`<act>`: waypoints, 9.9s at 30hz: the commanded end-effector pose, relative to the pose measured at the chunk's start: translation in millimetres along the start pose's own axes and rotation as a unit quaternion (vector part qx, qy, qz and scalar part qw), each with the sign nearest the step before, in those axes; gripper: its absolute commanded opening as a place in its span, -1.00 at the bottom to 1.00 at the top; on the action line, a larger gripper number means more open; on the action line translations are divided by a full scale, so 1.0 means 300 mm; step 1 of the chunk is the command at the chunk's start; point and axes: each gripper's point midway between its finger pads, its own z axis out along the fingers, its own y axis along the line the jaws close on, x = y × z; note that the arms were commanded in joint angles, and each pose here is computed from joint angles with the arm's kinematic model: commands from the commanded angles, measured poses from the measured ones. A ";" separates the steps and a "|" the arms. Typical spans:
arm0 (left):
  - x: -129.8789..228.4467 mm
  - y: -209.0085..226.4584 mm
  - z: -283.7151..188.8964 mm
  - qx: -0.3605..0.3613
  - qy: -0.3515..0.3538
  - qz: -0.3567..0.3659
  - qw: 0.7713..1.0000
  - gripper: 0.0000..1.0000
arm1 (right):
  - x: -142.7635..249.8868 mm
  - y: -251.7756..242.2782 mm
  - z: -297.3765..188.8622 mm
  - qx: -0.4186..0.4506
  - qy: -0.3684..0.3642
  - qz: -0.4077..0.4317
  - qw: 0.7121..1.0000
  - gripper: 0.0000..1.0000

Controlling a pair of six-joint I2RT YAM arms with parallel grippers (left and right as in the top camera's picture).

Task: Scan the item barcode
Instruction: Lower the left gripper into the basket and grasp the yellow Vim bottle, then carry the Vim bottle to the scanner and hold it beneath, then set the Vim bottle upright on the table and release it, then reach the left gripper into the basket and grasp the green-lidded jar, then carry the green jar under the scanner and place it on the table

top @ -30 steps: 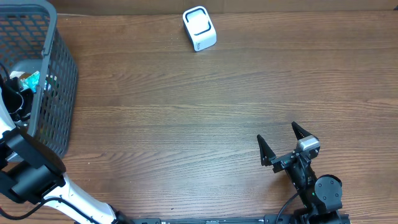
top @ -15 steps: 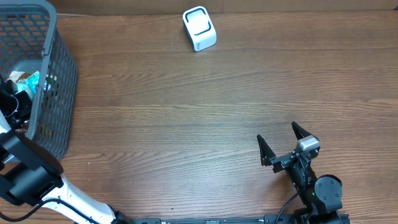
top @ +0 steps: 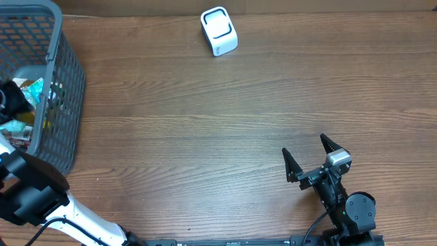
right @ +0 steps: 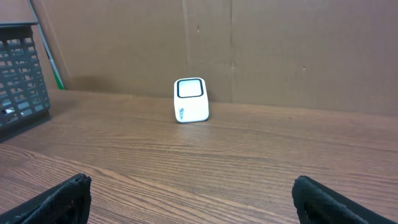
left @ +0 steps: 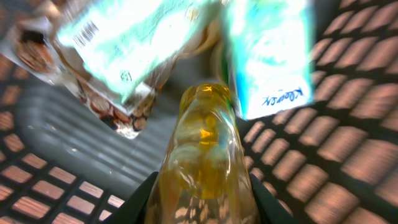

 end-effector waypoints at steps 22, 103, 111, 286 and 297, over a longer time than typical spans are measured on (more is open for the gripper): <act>-0.001 -0.350 -0.865 0.151 -0.325 0.098 0.928 -0.76 | 0.009 -0.004 0.001 0.002 0.000 0.001 1.000 1.00; 1.075 -1.544 0.175 0.065 0.036 0.378 0.923 0.18 | 0.009 -0.004 0.001 0.002 0.000 0.001 1.000 1.00; 1.076 -1.543 0.175 0.065 0.036 0.380 0.922 0.82 | 0.009 -0.004 0.001 0.002 0.000 0.001 1.000 1.00; -0.227 -0.478 -0.704 0.159 -0.309 -0.044 0.937 -0.92 | 0.009 -0.004 0.001 0.002 0.000 0.001 1.000 1.00; 0.076 -0.855 -0.706 0.227 -0.216 0.090 0.945 -0.92 | 0.009 -0.004 0.001 0.002 0.000 0.001 1.000 1.00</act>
